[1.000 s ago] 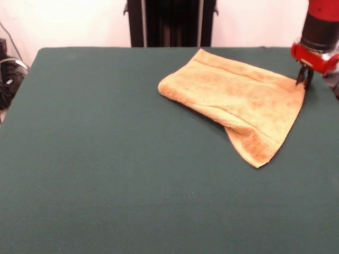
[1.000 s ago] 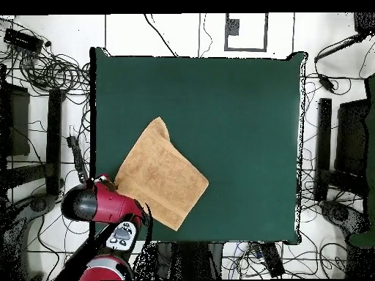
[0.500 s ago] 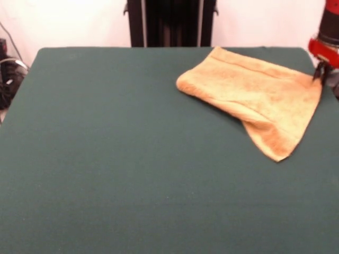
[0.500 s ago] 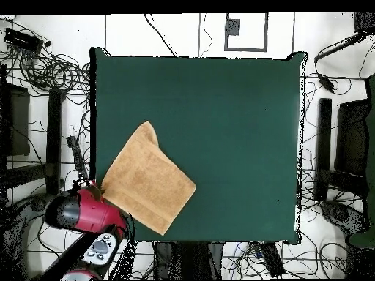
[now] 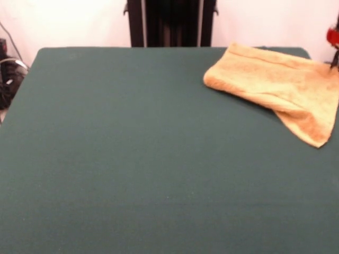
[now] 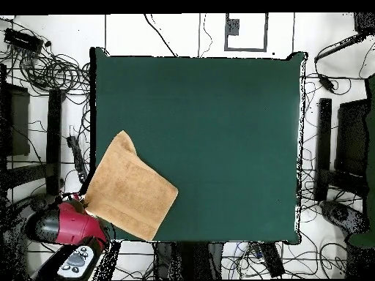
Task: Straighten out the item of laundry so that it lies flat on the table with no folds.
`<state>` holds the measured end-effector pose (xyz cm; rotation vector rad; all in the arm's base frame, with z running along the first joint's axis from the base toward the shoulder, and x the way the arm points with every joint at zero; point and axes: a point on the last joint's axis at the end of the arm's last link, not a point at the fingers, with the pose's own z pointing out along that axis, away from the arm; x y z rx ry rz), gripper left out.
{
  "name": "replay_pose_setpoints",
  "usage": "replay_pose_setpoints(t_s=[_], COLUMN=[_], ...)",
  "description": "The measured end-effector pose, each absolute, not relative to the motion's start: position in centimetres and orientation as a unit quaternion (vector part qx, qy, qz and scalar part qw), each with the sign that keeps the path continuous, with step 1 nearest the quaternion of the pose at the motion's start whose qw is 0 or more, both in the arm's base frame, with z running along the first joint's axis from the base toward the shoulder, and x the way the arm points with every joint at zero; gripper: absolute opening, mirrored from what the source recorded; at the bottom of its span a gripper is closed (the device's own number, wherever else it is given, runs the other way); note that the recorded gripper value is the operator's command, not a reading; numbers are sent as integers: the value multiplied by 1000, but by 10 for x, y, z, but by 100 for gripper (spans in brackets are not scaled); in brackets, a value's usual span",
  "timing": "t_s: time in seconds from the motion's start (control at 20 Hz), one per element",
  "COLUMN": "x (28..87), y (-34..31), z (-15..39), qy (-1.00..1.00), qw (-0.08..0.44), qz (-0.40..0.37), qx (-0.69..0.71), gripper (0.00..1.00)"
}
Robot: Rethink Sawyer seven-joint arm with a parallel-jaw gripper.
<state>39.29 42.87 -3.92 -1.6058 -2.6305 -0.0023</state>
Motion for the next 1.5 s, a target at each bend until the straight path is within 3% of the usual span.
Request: replay_pose_setpoints(t_s=[0.05,0.1,0.5,0.95,1.5], x=[390,387,368,374,396], y=[427,425,413,404,380], z=[-45,-51,-78,-94,-35], qy=[-853,-852,-853,-854,-869], qw=[33,37,43,85,126], qz=[4,8,34,8,-8], qx=[-522,-522,-519,-512,-478], gripper=[0,100,100,100,100])
